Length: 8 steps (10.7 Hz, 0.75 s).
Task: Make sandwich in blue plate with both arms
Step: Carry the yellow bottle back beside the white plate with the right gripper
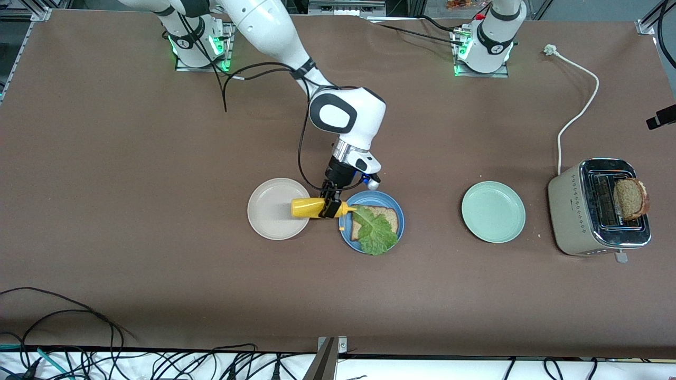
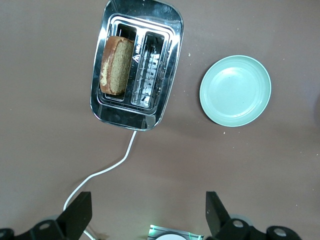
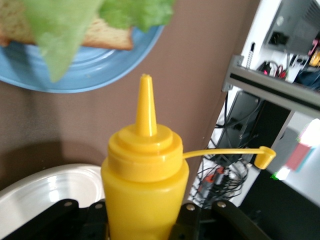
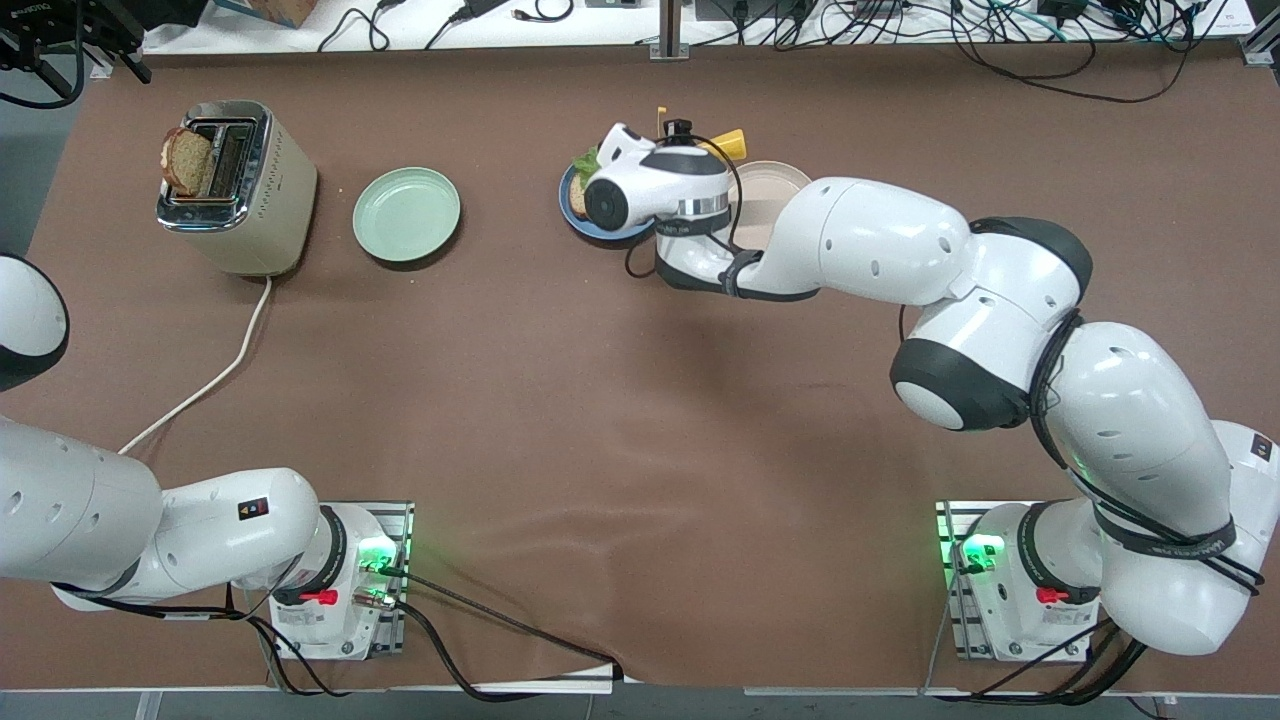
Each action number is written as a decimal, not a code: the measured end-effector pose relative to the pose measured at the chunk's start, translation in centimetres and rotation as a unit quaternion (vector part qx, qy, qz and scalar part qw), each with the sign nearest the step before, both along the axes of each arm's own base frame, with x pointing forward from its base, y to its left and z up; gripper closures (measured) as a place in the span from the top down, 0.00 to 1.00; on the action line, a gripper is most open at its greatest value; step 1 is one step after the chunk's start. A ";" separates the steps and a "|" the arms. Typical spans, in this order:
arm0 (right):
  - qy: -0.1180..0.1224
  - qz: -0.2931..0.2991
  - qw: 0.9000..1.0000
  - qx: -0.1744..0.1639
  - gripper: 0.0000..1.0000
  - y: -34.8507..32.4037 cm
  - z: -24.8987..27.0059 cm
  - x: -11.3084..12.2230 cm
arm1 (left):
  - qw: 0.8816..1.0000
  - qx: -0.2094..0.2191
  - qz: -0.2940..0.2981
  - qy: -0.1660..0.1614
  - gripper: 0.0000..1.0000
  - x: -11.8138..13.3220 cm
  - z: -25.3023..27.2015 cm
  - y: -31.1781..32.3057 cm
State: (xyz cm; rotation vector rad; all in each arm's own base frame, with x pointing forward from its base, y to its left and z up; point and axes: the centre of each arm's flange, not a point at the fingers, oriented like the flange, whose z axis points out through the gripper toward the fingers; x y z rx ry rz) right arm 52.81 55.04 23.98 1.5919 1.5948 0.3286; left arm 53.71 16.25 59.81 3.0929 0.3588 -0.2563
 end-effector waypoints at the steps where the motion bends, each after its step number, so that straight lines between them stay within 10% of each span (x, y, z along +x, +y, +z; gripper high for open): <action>1: 0.015 -0.037 0.998 0.045 0.11 -0.3 3.0 0.7 | 1.000 0.000 -0.001 0.000 1.00 0.0 0.0 0.1; 8: 0.195 -0.190 0.921 0.277 0.11 -17.1 23.2 8.8 | 0.999 -0.020 -0.024 0.043 1.00 1.9 -5.6 1.9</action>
